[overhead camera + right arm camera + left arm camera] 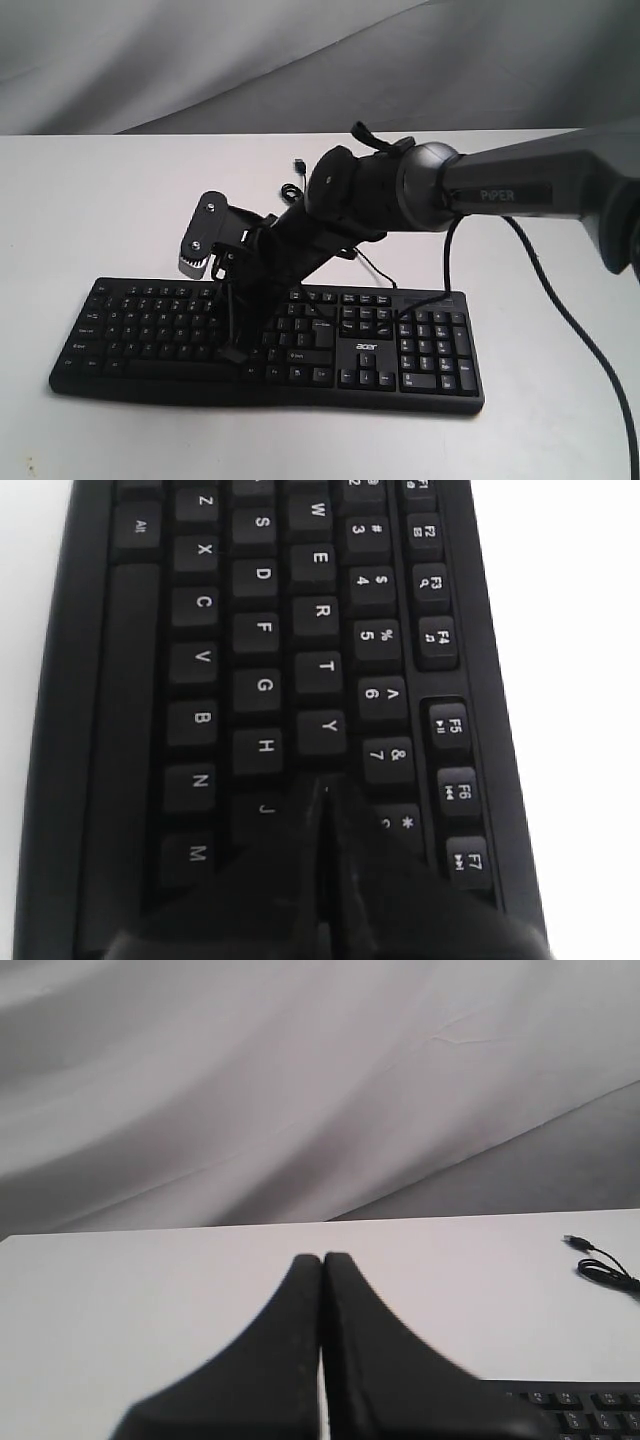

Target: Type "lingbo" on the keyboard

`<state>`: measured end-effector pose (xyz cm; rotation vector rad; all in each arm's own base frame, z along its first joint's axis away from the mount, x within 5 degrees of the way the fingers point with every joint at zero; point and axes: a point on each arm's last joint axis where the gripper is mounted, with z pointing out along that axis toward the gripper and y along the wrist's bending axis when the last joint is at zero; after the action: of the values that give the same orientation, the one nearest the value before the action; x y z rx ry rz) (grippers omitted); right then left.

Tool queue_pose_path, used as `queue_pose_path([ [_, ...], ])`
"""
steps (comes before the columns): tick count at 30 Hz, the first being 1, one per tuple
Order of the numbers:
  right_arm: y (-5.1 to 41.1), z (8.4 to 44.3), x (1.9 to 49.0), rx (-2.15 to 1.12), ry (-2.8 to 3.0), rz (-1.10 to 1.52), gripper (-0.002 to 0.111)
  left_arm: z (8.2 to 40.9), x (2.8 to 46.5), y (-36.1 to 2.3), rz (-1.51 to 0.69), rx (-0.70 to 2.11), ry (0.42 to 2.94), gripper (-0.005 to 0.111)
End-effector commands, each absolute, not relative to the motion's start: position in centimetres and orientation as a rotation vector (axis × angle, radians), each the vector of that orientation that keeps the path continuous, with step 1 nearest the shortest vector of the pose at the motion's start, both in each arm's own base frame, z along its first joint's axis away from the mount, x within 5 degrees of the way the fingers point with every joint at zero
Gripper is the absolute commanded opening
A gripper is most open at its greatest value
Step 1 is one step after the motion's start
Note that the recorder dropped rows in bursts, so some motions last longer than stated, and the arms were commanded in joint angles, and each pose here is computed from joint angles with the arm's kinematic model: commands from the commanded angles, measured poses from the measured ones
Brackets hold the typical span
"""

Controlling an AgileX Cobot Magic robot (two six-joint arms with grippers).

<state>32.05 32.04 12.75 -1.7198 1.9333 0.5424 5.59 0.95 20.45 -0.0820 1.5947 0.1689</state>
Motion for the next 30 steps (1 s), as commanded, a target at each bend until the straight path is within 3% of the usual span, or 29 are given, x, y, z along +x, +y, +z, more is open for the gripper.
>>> queue_pose_path([
  [1,32.1,13.0,32.1,-1.716,1.938,0.541,0.0,20.4,5.6,0.9,0.162,-0.077,1.587,0.001],
  [24,31.9,11.1,32.2,-1.743,1.983,0.508,0.0,20.4,5.6,0.9,0.162,-0.077,1.587,0.001],
  [30,32.2,14.2,31.8,-1.722,1.923,0.52,0.0,20.4,5.6,0.9,0.162,-0.077,1.587,0.001],
])
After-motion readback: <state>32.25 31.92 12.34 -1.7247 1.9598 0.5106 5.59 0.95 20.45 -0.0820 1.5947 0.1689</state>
